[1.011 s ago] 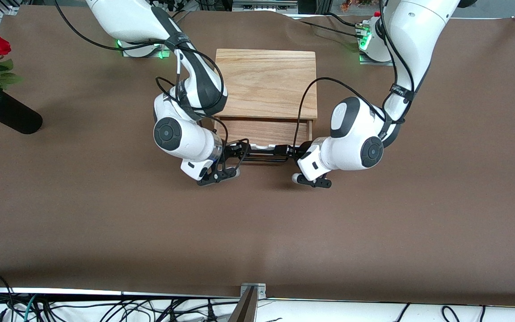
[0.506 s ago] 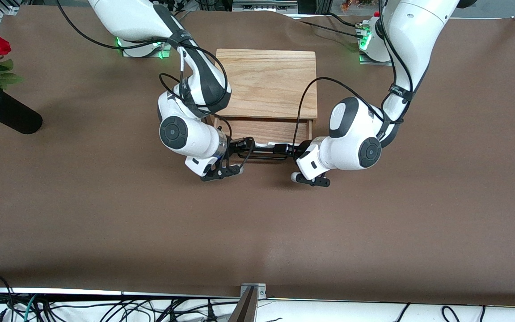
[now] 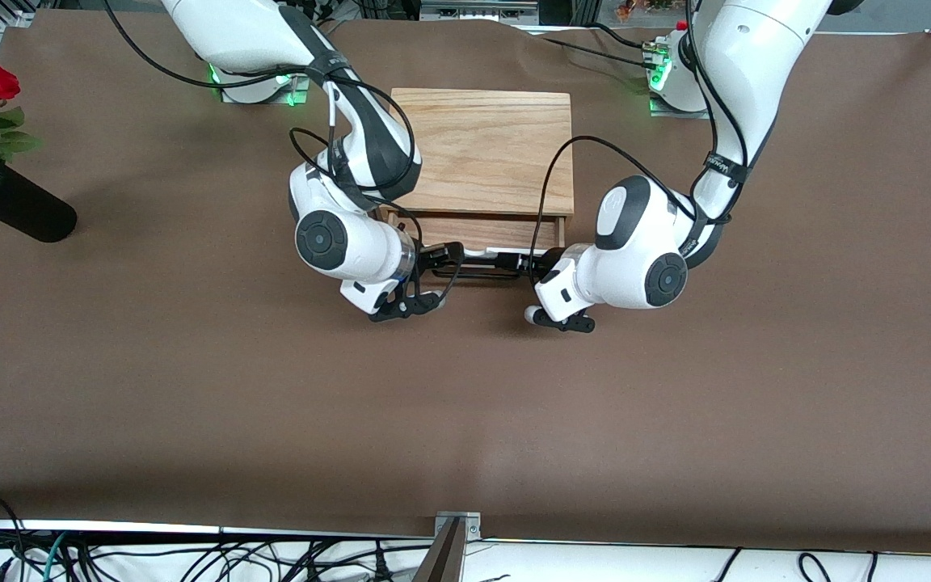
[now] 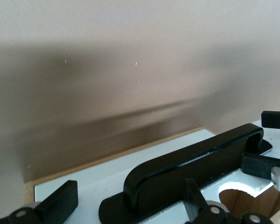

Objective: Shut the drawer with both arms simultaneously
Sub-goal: 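Push the drawer front into the cabinet with both grippers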

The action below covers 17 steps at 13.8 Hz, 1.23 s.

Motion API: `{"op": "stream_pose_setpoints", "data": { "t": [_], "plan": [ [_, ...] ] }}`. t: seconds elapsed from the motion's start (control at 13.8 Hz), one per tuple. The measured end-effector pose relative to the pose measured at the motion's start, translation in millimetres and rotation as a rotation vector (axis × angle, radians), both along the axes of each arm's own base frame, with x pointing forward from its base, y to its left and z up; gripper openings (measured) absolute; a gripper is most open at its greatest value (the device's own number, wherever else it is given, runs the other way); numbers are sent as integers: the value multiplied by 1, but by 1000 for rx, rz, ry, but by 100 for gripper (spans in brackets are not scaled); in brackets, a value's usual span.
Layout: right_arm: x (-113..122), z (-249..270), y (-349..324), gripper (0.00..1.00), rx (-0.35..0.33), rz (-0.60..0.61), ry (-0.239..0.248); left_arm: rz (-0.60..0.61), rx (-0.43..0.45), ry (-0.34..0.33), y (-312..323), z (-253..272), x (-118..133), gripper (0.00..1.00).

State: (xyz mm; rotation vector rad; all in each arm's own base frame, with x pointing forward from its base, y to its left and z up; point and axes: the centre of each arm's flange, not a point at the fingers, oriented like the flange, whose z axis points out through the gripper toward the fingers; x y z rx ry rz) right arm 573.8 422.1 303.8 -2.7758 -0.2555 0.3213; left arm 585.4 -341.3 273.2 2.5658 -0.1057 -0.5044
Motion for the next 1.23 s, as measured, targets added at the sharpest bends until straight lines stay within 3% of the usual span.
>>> {"op": "stream_pose_setpoints", "data": {
  "t": [0.58, 1.23],
  "plan": [
    [-19, 3, 6, 100, -27, 59, 99, -65, 14, 122, 1, -6, -18, 100],
    [-30, 7, 9, 100, -39, 93, 149, -95, 21, 175, 2, -11, -28, 100]
  ]
}}
